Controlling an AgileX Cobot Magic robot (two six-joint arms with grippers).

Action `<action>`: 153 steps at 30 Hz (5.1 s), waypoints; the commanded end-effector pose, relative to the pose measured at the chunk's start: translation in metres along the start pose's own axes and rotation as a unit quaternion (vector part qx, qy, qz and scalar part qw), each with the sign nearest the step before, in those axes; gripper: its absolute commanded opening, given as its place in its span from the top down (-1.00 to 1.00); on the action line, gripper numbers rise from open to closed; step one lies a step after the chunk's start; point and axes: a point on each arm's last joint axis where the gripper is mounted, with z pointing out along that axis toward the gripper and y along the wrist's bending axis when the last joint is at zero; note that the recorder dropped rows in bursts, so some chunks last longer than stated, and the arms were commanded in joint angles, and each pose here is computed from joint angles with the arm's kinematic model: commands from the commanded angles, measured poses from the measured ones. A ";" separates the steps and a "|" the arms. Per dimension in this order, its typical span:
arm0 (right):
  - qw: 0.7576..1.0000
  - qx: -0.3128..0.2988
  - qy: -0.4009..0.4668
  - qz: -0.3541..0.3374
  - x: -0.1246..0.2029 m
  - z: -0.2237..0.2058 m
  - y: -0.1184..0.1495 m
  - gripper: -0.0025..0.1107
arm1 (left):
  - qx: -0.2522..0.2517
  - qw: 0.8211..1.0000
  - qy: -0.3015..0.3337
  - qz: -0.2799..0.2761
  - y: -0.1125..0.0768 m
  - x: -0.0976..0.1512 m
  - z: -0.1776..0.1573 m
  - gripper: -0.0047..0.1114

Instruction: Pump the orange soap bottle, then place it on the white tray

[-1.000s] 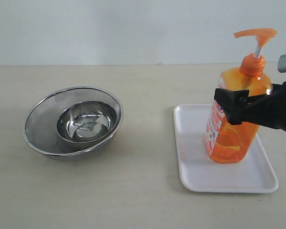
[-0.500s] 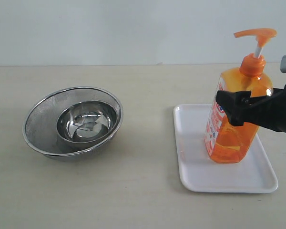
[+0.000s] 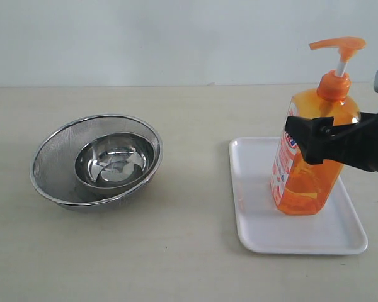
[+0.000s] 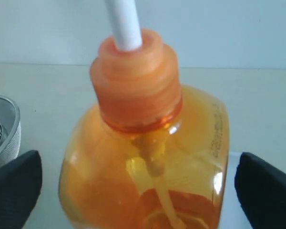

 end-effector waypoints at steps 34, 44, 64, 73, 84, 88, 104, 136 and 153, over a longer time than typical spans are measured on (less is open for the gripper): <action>0.987 -0.075 0.100 0.096 0.055 -0.096 0.028 -0.90 | 0.001 1.000 -0.001 -0.008 0.000 0.001 0.000 0.84; 0.983 -0.078 0.124 0.112 0.072 -0.100 0.029 -0.90 | 0.001 1.000 -0.001 -0.008 0.000 0.001 0.000 0.84; 0.991 -0.068 0.089 0.078 0.068 -0.109 0.028 -0.90 | 0.001 1.000 -0.001 -0.008 0.000 0.001 0.000 0.84; 0.986 -0.111 -0.123 -0.005 0.049 -0.153 0.039 -0.90 | 0.001 1.000 -0.001 -0.008 0.000 0.001 0.000 0.84; 0.976 -0.110 -0.184 -0.023 0.045 -0.166 0.040 -0.90 | 0.001 1.000 -0.001 -0.008 0.000 0.001 0.000 0.84; 0.979 -0.084 -0.185 -0.018 0.045 -0.165 0.035 -0.90 | 0.001 1.000 -0.001 -0.008 0.000 0.001 0.000 0.84; 0.975 -0.049 -0.217 0.009 0.023 -0.175 0.031 -0.90 | 0.001 1.000 -0.001 -0.008 0.000 0.001 0.000 0.84; 0.984 0.089 -0.153 -0.008 0.043 -0.167 0.005 -0.90 | 0.001 1.000 -0.001 -0.008 0.000 0.001 0.000 0.84; 0.984 0.172 -0.037 0.011 0.072 -0.163 -0.012 -0.90 | 0.001 1.000 -0.001 -0.008 0.000 0.001 0.000 0.84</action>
